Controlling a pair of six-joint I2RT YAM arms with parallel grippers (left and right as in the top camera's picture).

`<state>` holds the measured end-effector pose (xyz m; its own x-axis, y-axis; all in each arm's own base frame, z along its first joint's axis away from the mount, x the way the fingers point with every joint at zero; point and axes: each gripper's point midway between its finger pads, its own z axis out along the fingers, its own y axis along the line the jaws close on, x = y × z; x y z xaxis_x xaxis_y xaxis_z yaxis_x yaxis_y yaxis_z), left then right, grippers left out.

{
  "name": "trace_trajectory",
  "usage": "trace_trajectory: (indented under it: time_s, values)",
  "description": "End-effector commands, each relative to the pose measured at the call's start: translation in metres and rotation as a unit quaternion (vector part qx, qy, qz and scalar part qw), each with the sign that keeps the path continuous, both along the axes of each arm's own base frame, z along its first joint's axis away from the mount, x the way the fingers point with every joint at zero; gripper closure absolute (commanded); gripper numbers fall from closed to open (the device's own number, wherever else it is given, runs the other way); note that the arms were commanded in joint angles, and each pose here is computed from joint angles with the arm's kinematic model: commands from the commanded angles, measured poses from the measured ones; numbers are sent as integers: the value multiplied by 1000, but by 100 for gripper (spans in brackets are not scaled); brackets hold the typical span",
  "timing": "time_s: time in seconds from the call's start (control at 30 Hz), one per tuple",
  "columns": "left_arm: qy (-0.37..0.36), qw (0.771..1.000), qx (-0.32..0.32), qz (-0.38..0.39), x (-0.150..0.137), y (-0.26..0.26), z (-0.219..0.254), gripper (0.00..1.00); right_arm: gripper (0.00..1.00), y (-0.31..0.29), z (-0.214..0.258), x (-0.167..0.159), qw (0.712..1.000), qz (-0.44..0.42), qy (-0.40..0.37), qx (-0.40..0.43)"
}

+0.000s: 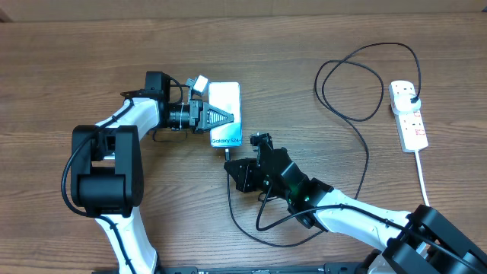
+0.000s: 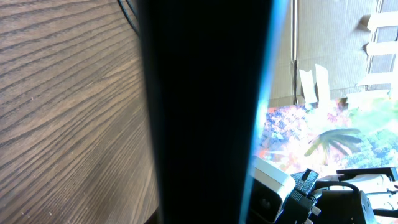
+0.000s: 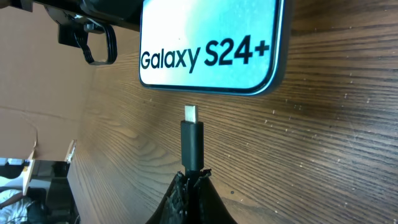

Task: Plug charger to phone and switch on socket

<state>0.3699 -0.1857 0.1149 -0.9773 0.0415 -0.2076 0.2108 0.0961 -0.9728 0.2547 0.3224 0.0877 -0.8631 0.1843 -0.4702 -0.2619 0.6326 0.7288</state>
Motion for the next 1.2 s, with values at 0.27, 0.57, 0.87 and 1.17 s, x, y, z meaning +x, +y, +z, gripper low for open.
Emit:
trace_trajectory:
  time_s: [0.27,0.57,0.87,1.17]
  values:
    - [-18,1000,-23,-8,-3,-3,22,96,96,0,1,-1,1000,3,0,4]
    - [-18,1000,-23,-8,-3,-3,22,96,96,7,10,-6,999,28,-2,27]
    - [-9,1000,-23,-7,-3,-3,22,96,96,-4,9,10,999,-23,26,42]
    - [10,1000,-23,-6,-3,-3,22,96,96,-5,9,10,994,-41,73,68]
